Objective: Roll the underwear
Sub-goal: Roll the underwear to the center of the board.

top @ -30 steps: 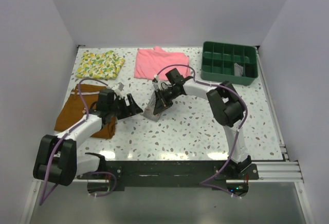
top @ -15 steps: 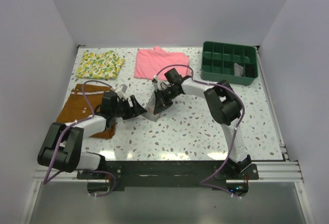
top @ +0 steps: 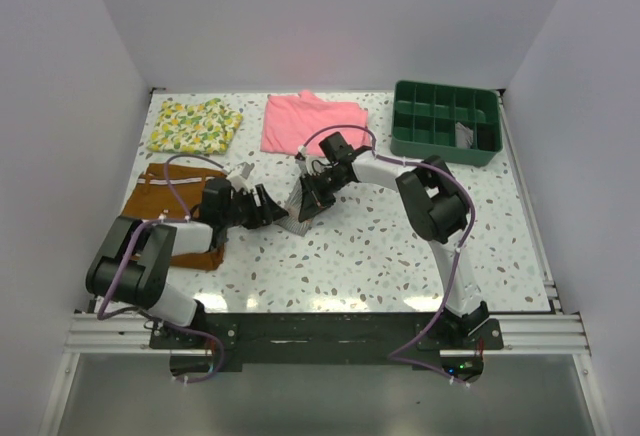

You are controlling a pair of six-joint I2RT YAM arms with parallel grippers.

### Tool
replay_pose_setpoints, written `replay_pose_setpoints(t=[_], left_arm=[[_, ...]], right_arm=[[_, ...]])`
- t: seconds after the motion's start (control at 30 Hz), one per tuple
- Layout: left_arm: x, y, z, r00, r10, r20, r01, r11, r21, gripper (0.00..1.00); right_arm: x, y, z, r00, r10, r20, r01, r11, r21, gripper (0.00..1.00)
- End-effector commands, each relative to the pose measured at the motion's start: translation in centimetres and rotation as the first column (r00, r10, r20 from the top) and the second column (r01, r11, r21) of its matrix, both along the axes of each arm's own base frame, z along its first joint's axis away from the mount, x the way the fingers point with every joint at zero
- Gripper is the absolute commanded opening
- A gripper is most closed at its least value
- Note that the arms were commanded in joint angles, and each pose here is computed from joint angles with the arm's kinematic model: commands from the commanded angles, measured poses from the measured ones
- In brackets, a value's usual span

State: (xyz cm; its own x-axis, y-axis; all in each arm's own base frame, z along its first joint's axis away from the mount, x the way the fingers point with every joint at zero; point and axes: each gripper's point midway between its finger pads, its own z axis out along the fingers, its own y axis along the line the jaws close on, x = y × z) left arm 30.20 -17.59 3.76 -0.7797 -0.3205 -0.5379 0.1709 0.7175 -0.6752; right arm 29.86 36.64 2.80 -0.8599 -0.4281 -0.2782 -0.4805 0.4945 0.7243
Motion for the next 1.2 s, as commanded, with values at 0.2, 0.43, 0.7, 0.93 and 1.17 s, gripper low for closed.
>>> replay_pose_setpoints(t=[0.2,0.43,0.7,0.93,1.17], left_arm=[[0.7,-1.1,-0.6,0.996,-0.066,0.061,0.067,0.997,-0.023,0.53],[0.5,-1.1,-1.7,0.998,-0.049,0.025,0.05,0.998,-0.036,0.36],[0.9,-1.3,-2.8,0.997,-0.063,-0.054,0.064,0.998,0.004,0.08],[0.8,-1.6,-2.7,0.993,-0.093,-0.072,0.098,0.993,0.066,0.0],[0.2,-2.9,-2.5,0.982,-0.116,-0.147,0.138,0.98,0.143,0.0]], right_arm=[[0.7,0.2,0.2,0.999,0.013,0.042,-0.013,1.0,-0.002,0.12],[0.4,0.4,0.9,0.999,0.025,0.044,-0.026,0.999,0.021,0.15],[1.1,0.1,4.3,0.985,-0.044,0.165,0.035,0.998,0.06,0.36],[2.9,-2.0,8.2,0.916,-0.155,0.37,0.152,0.988,0.037,0.43],[1.7,-4.2,10.0,0.84,-0.13,0.526,0.194,0.978,-0.069,0.46]])
